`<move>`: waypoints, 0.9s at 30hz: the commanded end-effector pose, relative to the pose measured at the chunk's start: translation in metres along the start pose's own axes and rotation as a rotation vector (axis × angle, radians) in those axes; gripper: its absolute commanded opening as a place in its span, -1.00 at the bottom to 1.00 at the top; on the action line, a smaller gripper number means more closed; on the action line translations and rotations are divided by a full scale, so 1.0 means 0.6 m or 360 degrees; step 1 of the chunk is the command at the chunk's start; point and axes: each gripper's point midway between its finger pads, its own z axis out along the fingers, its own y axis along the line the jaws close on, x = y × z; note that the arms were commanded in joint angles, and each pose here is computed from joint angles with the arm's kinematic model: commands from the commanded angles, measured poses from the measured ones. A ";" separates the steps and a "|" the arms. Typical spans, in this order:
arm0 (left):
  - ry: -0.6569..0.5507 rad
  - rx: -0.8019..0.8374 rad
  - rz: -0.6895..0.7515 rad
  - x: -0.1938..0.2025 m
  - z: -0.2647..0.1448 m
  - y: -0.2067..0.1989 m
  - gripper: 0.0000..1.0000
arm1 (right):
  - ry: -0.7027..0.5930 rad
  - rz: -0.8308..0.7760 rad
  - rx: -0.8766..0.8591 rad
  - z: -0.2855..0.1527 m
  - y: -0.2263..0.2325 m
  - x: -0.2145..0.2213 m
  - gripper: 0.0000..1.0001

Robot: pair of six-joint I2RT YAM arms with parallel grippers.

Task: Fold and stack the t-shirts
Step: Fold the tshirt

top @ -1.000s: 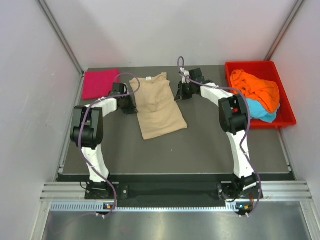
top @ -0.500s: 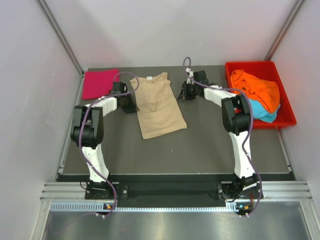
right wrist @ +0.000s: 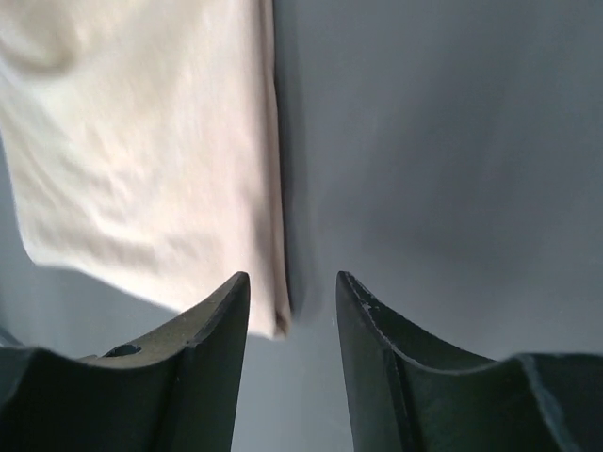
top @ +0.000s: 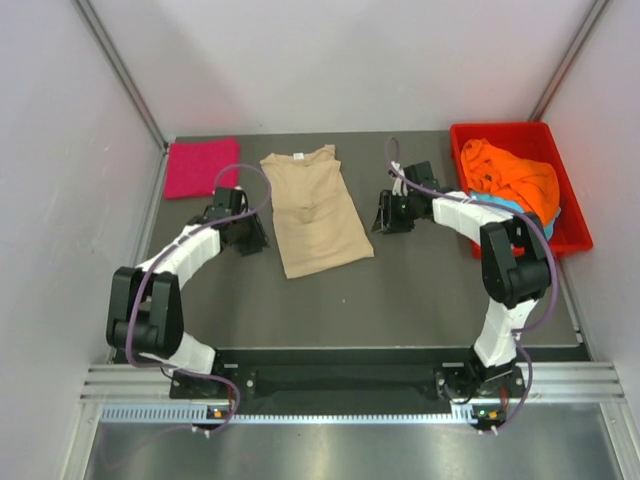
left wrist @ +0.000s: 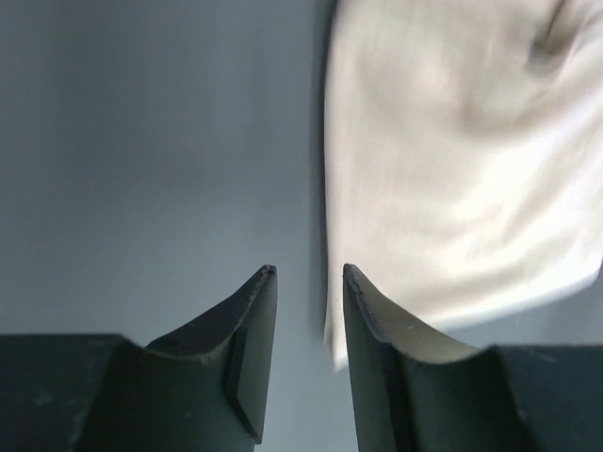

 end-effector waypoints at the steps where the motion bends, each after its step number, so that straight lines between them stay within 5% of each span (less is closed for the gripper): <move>1: 0.0174 0.0135 -0.0017 0.094 -0.021 -0.009 -0.22 | 0.0040 -0.0074 -0.0041 -0.020 0.007 0.050 -0.14; 10: 0.0263 0.0294 -0.0049 0.176 -0.021 -0.037 -0.17 | 0.0116 -0.0119 -0.0238 -0.001 0.024 0.098 -0.14; 27: 0.0288 0.0141 -0.0029 0.187 0.033 -0.013 -0.22 | 0.0198 -0.0121 -0.0290 0.023 0.029 0.132 -0.23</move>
